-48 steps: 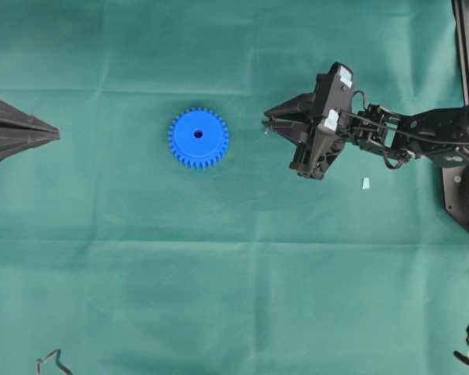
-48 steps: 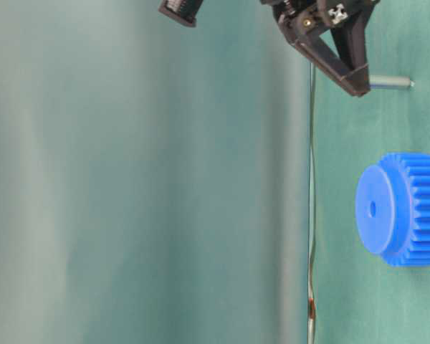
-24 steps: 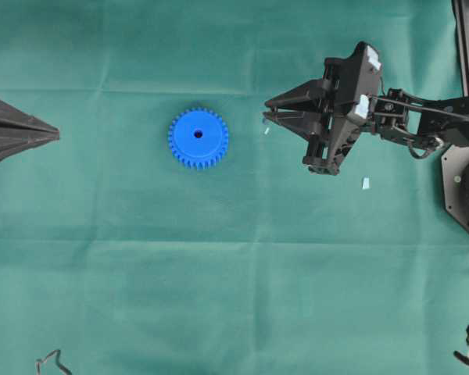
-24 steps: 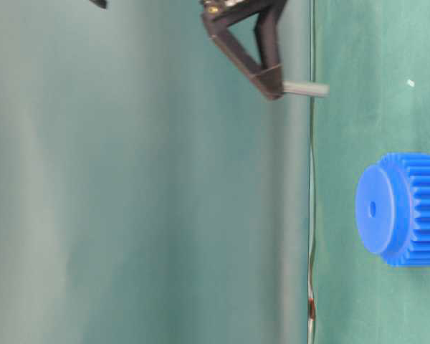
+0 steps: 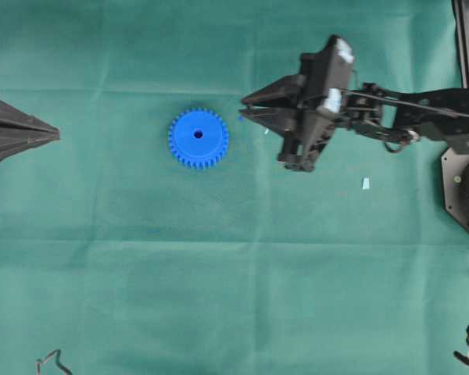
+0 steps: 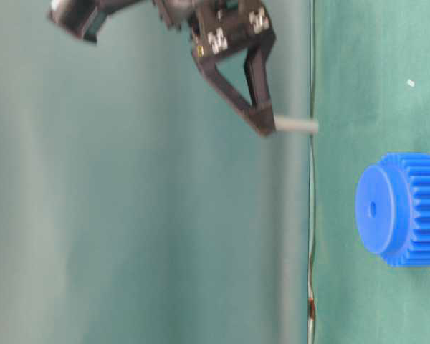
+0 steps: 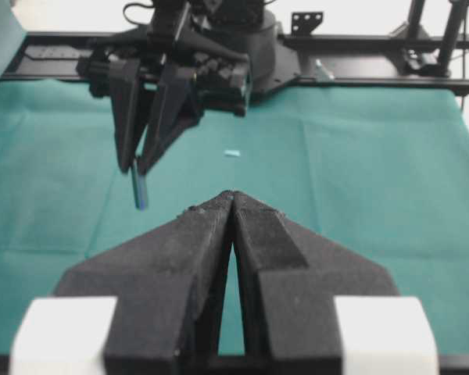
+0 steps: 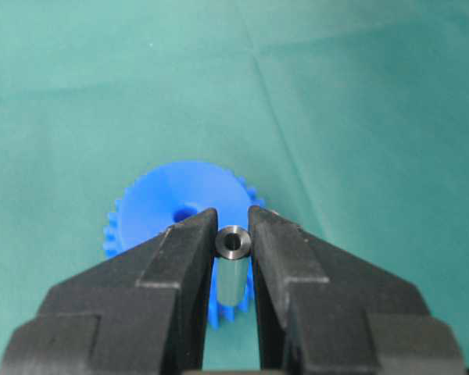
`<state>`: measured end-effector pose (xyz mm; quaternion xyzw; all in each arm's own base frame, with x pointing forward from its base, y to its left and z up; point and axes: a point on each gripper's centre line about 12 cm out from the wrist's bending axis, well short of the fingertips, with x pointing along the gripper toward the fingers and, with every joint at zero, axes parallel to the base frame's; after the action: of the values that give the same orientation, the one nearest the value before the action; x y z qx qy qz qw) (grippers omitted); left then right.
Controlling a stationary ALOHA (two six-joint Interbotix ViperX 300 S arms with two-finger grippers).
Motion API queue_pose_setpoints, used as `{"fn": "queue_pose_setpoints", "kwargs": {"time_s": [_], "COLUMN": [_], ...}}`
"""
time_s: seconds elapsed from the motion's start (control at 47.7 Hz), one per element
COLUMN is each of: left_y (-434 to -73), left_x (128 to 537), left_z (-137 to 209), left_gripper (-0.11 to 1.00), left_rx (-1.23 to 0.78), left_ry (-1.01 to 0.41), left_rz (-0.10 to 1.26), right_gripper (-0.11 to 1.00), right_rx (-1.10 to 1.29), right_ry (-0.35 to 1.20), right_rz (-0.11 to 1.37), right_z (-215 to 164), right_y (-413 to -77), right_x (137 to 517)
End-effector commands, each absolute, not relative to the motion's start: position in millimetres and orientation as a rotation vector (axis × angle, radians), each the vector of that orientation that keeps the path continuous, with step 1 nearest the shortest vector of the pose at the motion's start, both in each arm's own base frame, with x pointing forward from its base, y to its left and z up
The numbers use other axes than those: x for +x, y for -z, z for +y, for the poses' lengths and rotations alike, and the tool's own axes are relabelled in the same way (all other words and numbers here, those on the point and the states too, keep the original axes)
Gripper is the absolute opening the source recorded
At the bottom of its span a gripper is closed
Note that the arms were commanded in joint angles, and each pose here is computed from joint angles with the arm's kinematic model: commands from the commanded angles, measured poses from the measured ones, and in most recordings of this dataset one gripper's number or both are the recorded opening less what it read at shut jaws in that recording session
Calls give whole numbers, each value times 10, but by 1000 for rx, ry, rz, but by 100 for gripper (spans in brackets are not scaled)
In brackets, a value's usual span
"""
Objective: Insert the shaft into the center hole of the gear.
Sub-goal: 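Carry the shaft left and position it above the blue gear's center hole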
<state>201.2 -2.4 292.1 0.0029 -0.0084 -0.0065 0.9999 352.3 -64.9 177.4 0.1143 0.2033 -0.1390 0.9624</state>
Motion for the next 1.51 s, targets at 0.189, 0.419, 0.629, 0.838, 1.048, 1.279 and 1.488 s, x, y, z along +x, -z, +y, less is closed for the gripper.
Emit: {"fn": "queue_pose_setpoints", "kwargs": {"time_s": [0.189,0.419,0.629,0.838,1.048,1.279,1.488], "left_y": [-2983,-2985,-2985,-2974,-2983,-2977,-2983], "left_x": [2031,2031,2031,2033,2031,2031,2031], "left_z": [-19,-19,-19,-19,-19,-19,-19], "left_gripper": [0,0,0,0,0,0,0], "left_rx": [9,7,7,7,7,7,7], "left_ry": [10,11,11,11,11,11,11], "left_rz": [-32,-34,-34,-29,-32,-31,-32], "right_gripper": [18,18,18,18,18,18,18], "right_rx": [209,202,205,220,228,230,230], "right_ry": [240,232,234,243,242,246,246], "right_rz": [390,394,403,432,447,456,452], "right_z": [-643,-650,-654,-664,-638,-640,-638], "right_y": [-1931,-1911,-1859,-1691,-1569,-1514,-1534], "right_x": [4001,4182,4204,4250,4310,4304,4291]}}
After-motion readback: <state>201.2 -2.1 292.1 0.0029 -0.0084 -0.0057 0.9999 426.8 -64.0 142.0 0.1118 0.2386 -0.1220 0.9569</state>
